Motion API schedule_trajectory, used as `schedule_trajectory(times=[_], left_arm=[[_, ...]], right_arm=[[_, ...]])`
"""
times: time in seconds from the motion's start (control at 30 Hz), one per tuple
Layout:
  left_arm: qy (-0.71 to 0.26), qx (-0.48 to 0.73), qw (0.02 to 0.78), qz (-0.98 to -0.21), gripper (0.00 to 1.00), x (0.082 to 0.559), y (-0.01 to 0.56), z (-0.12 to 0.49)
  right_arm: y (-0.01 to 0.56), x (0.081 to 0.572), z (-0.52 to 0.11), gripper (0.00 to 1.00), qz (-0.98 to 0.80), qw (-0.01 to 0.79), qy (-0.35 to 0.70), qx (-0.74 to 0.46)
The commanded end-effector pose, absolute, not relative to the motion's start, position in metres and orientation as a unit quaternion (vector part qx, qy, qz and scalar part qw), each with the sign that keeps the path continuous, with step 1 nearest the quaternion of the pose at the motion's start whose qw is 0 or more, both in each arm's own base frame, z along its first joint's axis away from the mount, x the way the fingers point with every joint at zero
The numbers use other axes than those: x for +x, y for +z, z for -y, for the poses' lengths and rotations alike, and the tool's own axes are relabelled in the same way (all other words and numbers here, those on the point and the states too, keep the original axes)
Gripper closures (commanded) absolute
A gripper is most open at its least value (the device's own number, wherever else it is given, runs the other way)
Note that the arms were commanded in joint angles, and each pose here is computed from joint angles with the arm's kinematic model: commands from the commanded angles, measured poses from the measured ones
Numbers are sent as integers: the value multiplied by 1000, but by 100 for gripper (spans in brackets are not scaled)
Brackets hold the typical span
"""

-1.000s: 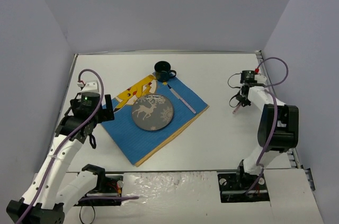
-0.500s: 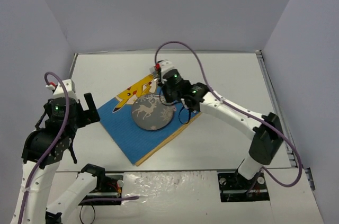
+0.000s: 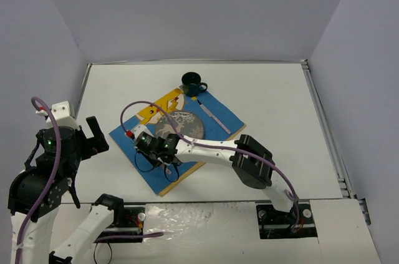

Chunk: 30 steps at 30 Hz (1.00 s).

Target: Set the dinner table for one person

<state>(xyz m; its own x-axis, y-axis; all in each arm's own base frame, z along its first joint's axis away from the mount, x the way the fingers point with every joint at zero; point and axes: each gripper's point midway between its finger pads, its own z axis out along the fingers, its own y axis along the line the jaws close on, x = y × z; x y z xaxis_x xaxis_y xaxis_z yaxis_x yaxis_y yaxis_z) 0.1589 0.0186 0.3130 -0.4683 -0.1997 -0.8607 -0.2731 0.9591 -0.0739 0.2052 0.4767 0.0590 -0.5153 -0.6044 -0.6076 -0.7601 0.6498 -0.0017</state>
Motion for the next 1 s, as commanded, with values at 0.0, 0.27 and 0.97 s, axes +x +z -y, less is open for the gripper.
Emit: schedule_trajectory(times=[0.0,0.27,0.97], left_arm=[[36,-140,499,-855,3,162,315,-18],[37,-140,507,-850,3,162,320,-19],[24,-135,507,-851,3,164,319,-13]], right_arm=[[86,219,-494,100,-875,316,167,-327],[62,217,-487,100,-895,302,148,-293],[47,208,-496,100,-896,295,144,-298]])
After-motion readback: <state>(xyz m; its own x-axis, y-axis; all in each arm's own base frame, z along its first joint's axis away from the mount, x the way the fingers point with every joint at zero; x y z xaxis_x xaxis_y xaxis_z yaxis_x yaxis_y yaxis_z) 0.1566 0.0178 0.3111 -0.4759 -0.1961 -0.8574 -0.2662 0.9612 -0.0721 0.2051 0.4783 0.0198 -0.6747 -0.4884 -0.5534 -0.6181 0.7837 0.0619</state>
